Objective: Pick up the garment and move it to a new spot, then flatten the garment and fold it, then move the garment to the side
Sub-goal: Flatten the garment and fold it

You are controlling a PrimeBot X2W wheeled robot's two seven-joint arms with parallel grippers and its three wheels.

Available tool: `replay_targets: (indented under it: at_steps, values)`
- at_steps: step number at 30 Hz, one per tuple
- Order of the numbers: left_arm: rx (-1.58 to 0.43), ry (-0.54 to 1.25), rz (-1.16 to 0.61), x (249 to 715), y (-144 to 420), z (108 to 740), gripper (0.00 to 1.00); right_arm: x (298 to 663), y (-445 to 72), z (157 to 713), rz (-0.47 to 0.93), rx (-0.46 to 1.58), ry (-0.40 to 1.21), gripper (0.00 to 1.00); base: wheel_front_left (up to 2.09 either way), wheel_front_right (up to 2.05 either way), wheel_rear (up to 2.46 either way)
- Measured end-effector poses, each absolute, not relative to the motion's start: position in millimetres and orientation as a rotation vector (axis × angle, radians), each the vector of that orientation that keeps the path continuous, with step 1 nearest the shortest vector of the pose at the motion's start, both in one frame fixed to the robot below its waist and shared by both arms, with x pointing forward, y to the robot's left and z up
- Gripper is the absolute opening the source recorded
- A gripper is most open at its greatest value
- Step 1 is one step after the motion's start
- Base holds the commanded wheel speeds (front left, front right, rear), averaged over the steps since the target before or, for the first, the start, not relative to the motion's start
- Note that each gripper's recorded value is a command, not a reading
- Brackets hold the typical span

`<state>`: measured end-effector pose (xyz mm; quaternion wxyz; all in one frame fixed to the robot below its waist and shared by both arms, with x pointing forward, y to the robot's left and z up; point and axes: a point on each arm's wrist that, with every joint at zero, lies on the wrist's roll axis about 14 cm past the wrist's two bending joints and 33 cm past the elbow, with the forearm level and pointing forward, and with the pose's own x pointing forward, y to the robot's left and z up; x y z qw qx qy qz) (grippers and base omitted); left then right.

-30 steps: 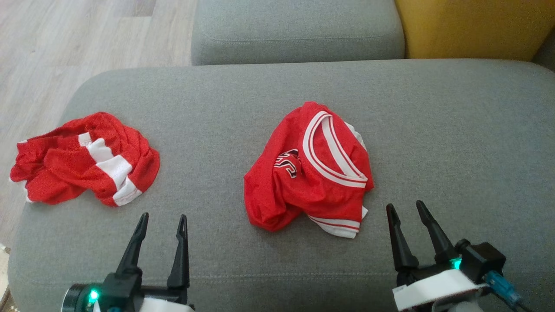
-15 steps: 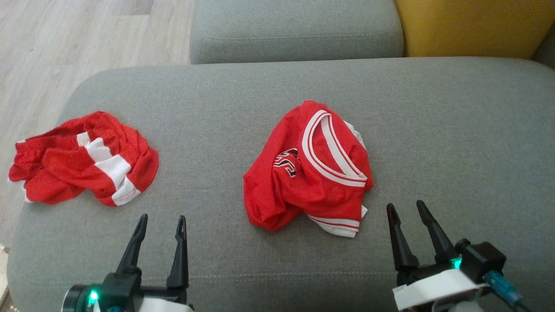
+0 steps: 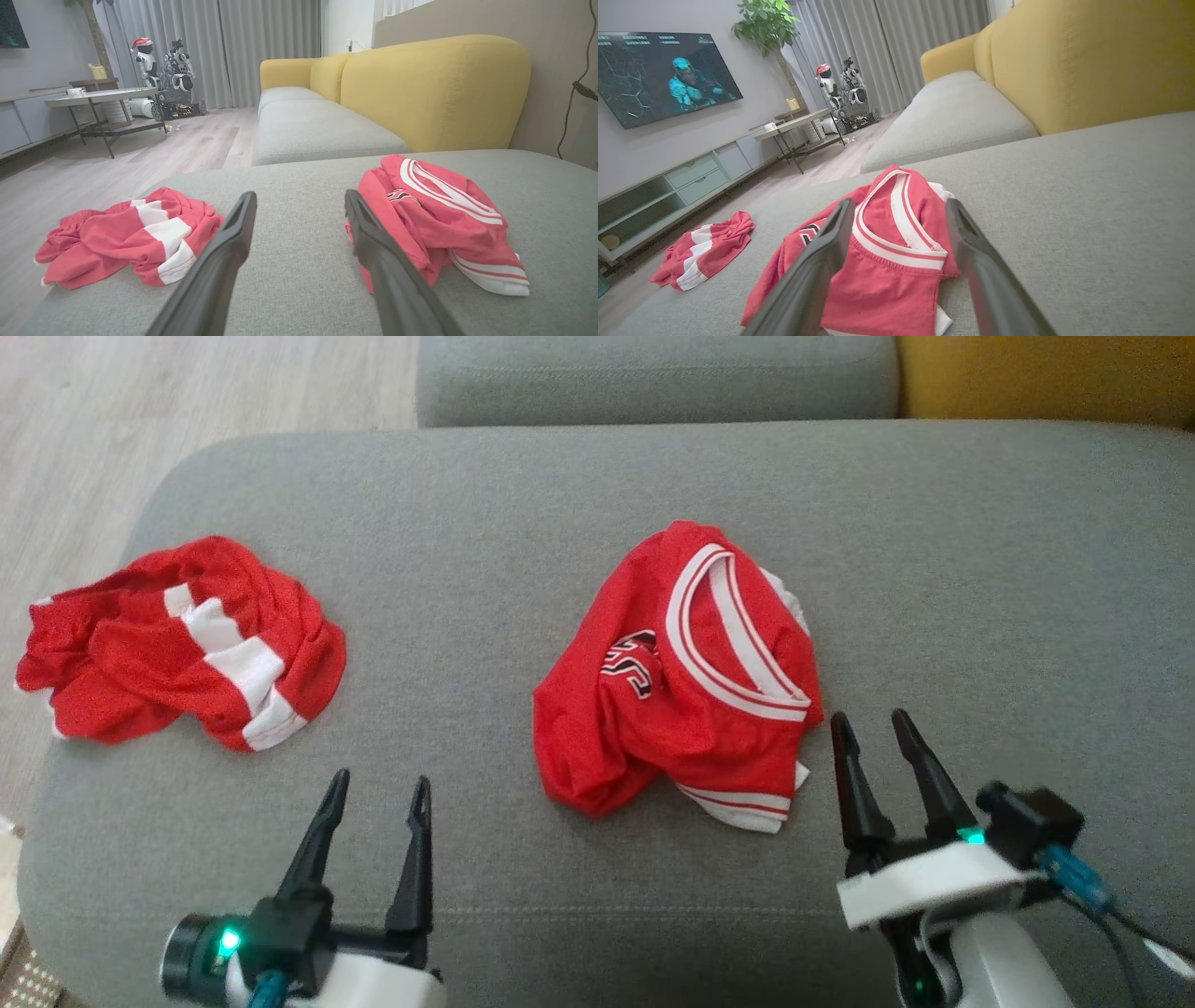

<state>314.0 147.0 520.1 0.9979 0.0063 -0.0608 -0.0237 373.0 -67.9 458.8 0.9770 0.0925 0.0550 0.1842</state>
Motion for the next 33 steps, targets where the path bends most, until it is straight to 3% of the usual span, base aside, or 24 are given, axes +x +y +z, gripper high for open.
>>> replay_targets:
  at_steps: [10,16,33]
  values:
    - [0.001,-0.103,-0.062,330,139,516,1.00,398,-64,383,0.331,0.232,0.404,1.00,0.00,0.00,0.00]
    - [-0.001,-0.074,-0.049,333,142,508,1.00,417,-57,371,0.337,0.219,0.464,1.00,0.00,0.00,0.00]
    - [-0.001,-0.088,-0.082,342,134,511,1.00,409,-64,352,0.277,0.299,0.554,1.00,0.00,0.00,0.00]
